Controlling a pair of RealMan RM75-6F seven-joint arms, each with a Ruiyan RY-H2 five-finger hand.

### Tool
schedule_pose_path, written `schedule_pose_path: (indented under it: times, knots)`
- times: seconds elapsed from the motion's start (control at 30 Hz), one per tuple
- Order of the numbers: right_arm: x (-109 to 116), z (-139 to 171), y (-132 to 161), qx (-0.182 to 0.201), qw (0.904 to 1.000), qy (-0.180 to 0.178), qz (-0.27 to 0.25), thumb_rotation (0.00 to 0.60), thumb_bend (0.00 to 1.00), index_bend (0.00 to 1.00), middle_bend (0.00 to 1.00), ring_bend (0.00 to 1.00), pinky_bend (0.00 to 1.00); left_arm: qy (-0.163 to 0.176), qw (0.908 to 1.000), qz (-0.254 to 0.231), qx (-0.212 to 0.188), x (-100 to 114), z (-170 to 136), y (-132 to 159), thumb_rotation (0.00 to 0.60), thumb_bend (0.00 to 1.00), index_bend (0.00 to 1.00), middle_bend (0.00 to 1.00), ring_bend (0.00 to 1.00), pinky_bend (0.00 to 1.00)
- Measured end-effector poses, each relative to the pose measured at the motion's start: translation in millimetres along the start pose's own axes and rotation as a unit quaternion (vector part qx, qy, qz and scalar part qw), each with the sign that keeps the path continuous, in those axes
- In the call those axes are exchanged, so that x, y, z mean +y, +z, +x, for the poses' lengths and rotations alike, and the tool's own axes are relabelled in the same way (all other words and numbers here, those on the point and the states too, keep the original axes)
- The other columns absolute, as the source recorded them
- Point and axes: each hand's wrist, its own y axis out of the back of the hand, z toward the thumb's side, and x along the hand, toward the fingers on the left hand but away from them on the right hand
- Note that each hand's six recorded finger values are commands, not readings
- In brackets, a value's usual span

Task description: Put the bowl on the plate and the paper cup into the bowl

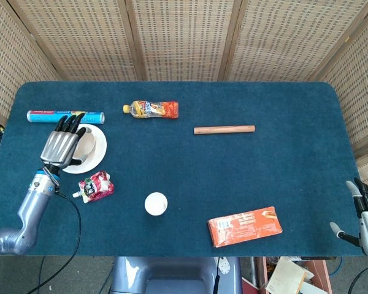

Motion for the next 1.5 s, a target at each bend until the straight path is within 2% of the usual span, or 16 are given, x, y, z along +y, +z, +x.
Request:
schedule_pose_path:
  times: [0.13, 0.3, 0.53, 0.77, 0.97, 1.27, 1.5]
  knots:
    - [1, 0, -1, -0.001, 1.0, -0.001, -0.002, 0.6, 0.17, 0.0, 0.0, 0.0, 0.0, 0.011, 0.9985, 0.01, -0.053, 9, -8, 41, 0.6, 0.25, 0.31, 0.0, 0.0, 0.0]
    - [2, 1, -3, -0.003, 1.0, -0.002, -0.005, 0.6, 0.17, 0.0, 0.0, 0.0, 0.0, 0.009, 0.9937, 0.023, -0.109, 6, -15, 87, 0.6, 0.25, 0.33, 0.0, 0.0, 0.0]
    - [5, 1, -6, -0.007, 0.9999, -0.005, -0.011, 0.6, 0.17, 0.0, 0.0, 0.0, 0.0, -0.01, 0.9842, 0.044, -0.171, -13, -26, 141, 0.6, 0.26, 0.38, 0.0, 0.0, 0.0]
    - [8, 2, -11, -0.011, 0.9997, -0.008, -0.018, 0.6, 0.17, 0.0, 0.0, 0.0, 0.0, -0.025, 0.9708, 0.061, -0.23, -36, -47, 192, 0.6, 0.26, 0.4, 0.0, 0.0, 0.0]
    - [11, 3, -13, -0.015, 0.9995, -0.013, -0.023, 0.6, 0.17, 0.0, 0.0, 0.0, 0.0, -0.032, 0.9674, 0.056, -0.245, -36, -59, 199, 0.6, 0.26, 0.41, 0.0, 0.0, 0.0]
    - [11, 3, -13, -0.015, 0.9995, -0.014, -0.022, 0.6, 0.17, 0.0, 0.0, 0.0, 0.0, -0.042, 0.9683, 0.071, -0.236, -32, -75, 168, 0.6, 0.27, 0.44, 0.0, 0.0, 0.0]
    - [10, 3, -11, -0.015, 0.9996, -0.012, -0.02, 0.6, 0.17, 0.0, 0.0, 0.0, 0.0, -0.054, 0.9675, 0.068, -0.238, -39, -84, 159, 0.6, 0.27, 0.44, 0.0, 0.0, 0.0]
